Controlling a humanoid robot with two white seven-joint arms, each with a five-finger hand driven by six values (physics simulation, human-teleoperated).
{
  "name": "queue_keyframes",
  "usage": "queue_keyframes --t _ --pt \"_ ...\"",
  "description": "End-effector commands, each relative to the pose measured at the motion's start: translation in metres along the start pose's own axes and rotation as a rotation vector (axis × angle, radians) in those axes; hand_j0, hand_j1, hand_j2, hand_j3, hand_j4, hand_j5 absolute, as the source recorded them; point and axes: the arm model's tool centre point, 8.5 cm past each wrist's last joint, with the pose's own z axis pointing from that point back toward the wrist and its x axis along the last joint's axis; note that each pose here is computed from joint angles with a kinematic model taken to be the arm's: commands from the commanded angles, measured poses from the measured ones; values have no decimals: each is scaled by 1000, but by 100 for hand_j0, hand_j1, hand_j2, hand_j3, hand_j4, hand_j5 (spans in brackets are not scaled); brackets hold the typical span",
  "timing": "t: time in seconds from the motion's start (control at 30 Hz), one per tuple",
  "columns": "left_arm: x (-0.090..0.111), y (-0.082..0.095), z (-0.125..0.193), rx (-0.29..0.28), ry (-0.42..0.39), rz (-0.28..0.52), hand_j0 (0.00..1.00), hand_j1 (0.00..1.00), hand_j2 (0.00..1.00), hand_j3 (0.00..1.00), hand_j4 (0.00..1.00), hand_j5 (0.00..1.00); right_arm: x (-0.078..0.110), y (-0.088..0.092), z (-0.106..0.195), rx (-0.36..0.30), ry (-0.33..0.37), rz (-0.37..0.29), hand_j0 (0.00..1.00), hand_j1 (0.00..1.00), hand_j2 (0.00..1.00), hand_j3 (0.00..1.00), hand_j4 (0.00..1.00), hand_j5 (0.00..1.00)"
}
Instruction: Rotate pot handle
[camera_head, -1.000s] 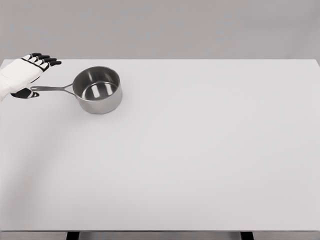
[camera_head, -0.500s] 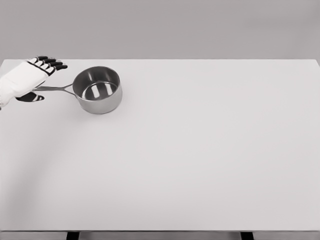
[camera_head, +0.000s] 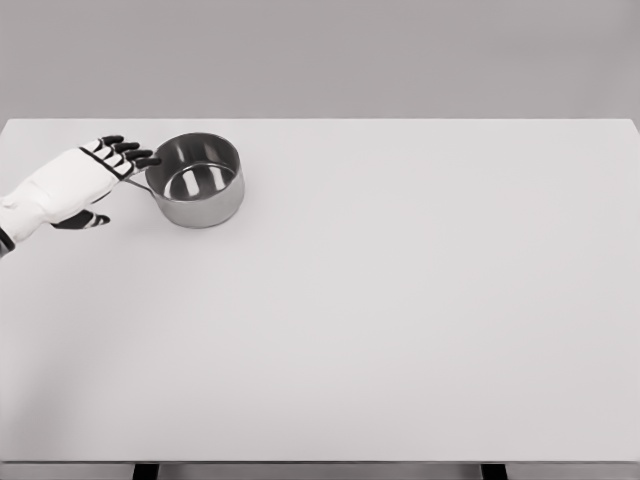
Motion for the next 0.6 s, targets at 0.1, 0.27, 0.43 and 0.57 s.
queue_keyframes --t 0.1,0.27,0.43,0.57 --pt "9 27 4 56 -45 -22 100 100 100 100 100 100 0 0 0 0 0 -1 100 100 100 100 100 100" --pt "36 48 23 122 -99 -52 100 100 100 100 100 100 0 0 0 0 0 -1 100 100 100 100 100 100" --pt "48 59 52 182 -86 -35 100 100 100 100 100 100 0 0 0 0 0 -1 100 100 100 100 100 100" --pt "52 30 68 117 -63 17 100 100 100 100 100 100 0 0 0 0 0 -1 100 100 100 100 100 100"
